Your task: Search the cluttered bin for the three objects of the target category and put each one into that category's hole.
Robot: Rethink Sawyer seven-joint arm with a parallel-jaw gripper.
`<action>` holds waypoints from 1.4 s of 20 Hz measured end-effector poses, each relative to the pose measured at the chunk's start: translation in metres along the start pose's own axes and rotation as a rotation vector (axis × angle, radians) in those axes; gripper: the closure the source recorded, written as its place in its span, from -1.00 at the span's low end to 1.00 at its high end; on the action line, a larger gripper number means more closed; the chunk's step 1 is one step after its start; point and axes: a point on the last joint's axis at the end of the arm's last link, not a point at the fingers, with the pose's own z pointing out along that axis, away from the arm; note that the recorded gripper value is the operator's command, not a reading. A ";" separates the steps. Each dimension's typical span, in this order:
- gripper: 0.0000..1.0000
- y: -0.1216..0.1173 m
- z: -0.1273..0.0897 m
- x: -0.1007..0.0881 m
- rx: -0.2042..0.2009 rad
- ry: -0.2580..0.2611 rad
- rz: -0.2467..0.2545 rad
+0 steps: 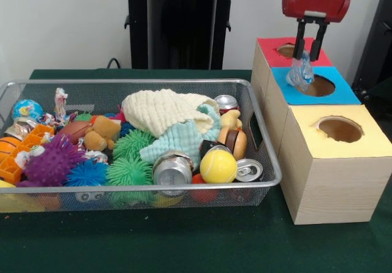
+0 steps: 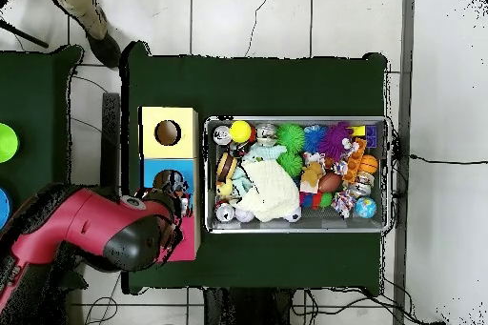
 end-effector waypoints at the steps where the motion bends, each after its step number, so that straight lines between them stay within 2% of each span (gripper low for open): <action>1: 1.00 0.000 0.000 0.000 0.000 0.000 0.000; 16: 1.00 -0.003 0.001 -0.004 0.022 -0.012 -0.005; 17: -1.00 -0.003 0.001 -0.005 0.023 -0.014 -0.005; 28: -1.00 -0.005 0.000 -0.009 0.055 -0.025 -0.017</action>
